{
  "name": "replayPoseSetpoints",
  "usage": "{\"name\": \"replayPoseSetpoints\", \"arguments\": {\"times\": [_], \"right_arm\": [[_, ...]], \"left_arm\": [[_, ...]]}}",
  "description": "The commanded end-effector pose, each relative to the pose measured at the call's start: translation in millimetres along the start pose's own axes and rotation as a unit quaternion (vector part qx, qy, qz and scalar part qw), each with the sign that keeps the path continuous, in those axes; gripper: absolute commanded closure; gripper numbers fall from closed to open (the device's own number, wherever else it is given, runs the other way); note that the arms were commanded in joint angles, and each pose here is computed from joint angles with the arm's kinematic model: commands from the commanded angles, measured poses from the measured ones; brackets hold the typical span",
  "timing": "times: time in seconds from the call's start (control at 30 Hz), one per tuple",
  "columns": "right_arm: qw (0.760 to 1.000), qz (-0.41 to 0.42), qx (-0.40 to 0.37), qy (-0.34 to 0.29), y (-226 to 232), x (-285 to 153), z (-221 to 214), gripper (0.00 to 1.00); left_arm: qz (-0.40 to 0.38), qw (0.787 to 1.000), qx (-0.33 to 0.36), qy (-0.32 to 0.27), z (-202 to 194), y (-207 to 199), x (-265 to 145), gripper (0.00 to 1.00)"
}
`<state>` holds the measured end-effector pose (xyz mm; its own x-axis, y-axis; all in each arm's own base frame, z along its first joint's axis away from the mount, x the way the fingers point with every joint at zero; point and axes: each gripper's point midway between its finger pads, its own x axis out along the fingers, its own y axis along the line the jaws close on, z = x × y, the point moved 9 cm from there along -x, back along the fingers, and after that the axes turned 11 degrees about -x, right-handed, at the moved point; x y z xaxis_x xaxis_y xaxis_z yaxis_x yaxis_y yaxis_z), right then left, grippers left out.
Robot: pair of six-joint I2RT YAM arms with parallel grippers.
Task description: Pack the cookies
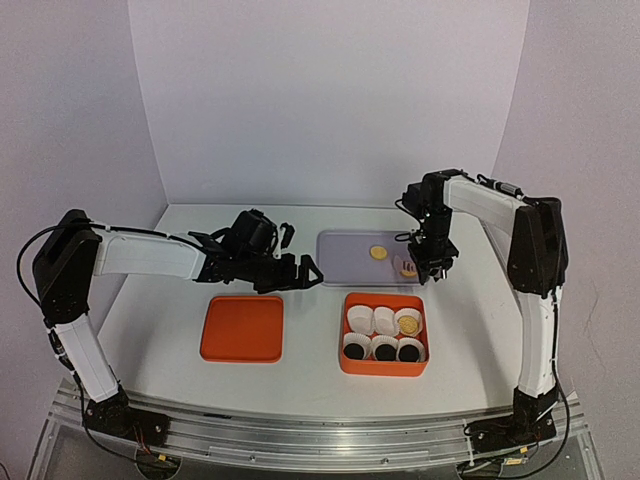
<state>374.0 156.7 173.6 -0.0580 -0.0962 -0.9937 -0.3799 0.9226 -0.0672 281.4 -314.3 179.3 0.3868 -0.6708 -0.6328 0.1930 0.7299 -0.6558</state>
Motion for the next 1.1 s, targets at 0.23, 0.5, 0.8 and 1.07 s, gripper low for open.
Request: {"name": "replayPoseSetpoints", "arguments": {"times": [0.23,0.5,0.8,1.07], "right_arm": [[0.996,-0.006,-0.008,0.085,-3.5,-10.2,-35.9,0.68],[0.996,-0.006,-0.008,0.087,-4.1,-12.8,-38.8,0.70],[0.997,-0.006,-0.012,0.075,-4.5,-19.7,-39.0,0.87],[0.998,-0.004,-0.015,0.056,-4.9,-31.4,-40.8,0.99]], "left_arm": [[-0.014,1.000,-0.002,-0.024,7.4,-10.7,-16.2,0.00],[-0.015,1.000,-0.002,-0.026,8.1,-11.3,-16.8,0.00],[-0.013,0.999,-0.004,-0.029,8.6,-11.0,-16.8,0.00],[-0.016,0.999,-0.004,-0.032,9.3,-11.8,-16.8,0.00]]}}
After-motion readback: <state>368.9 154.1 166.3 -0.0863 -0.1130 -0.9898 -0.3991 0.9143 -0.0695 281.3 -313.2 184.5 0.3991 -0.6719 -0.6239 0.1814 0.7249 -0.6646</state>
